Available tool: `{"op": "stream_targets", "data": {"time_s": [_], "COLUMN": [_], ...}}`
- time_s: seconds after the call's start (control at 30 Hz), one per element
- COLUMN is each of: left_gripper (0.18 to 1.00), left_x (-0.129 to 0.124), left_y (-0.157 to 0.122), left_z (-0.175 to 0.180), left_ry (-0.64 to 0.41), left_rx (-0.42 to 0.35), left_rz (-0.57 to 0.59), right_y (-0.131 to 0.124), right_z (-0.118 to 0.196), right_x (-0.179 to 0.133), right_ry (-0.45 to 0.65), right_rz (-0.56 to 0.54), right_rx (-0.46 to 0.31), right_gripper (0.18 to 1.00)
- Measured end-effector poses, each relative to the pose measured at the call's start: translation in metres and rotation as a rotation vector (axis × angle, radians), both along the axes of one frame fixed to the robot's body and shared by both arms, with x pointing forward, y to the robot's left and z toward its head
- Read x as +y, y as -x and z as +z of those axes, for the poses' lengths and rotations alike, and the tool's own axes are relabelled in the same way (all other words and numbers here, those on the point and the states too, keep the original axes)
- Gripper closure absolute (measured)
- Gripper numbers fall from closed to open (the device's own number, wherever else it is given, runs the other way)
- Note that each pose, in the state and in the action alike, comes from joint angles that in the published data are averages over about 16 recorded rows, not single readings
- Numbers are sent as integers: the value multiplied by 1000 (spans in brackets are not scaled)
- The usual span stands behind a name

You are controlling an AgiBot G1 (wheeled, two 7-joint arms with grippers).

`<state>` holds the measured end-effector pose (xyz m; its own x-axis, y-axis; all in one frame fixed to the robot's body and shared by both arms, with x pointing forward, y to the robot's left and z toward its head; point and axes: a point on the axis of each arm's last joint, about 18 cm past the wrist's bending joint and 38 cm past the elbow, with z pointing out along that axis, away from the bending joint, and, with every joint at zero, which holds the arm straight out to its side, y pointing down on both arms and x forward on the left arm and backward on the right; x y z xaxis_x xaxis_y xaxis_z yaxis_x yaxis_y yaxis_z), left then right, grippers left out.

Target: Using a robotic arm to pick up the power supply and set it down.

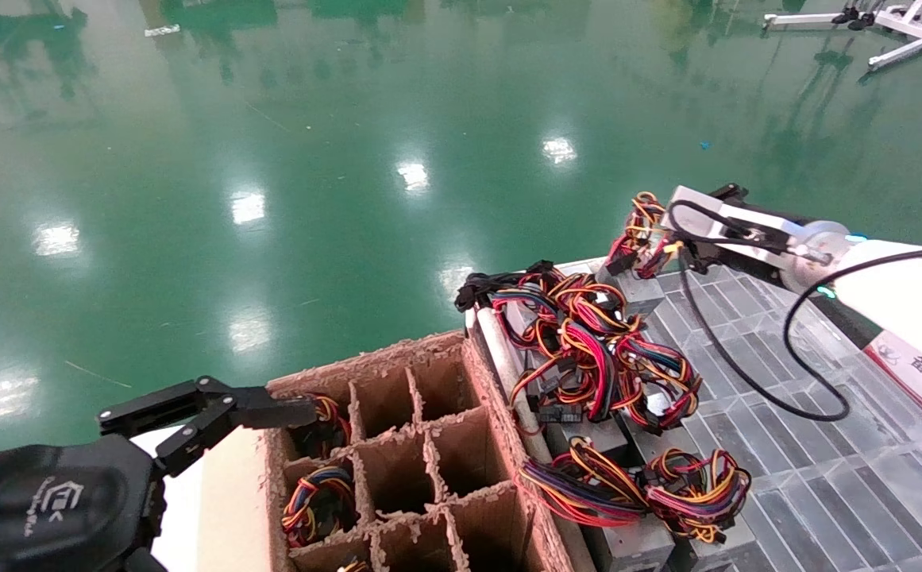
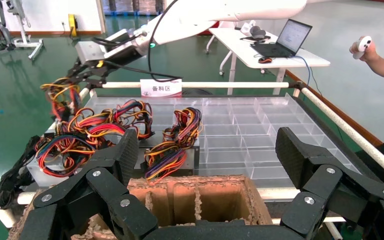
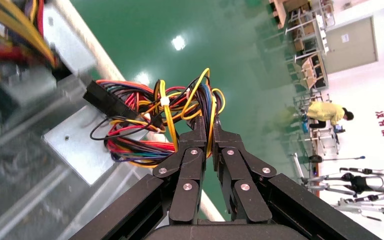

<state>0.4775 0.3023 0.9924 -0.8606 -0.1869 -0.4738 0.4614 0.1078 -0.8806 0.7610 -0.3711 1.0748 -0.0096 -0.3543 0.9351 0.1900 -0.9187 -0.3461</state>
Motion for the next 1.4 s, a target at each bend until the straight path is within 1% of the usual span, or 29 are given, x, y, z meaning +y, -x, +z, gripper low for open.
{"op": "stream_targets", "data": {"time_s": [0.2,0.37,0.53,0.93,1.13,1.33,1.4], "left_gripper": [184,184,184,184,184,184,184], "left_x": [0,0,0,0,0,0,0], "left_y": [0,0,0,0,0,0,0], "left_z": [0,0,0,0,0,0,0], "left_ry": [0,0,0,0,0,0,0], "left_rx": [0,0,0,0,0,0,0], "left_rz": [0,0,0,0,0,0,0], "right_y": [-7,-11,-14,-16,-16,-11,-8], "right_z": [6,6,4,-2,-1,7,11], "right_x": [26,39,43,40,40,31,26], "right_ry": [-10,-14,-18,-26,-28,-52,-65], "right_rz": [19,24,16,-4,-2,7,13], "right_rx": [-12,-16,-17,-16,-17,-22,-24], "right_gripper": [981,981,981,967,925,850,810]}}
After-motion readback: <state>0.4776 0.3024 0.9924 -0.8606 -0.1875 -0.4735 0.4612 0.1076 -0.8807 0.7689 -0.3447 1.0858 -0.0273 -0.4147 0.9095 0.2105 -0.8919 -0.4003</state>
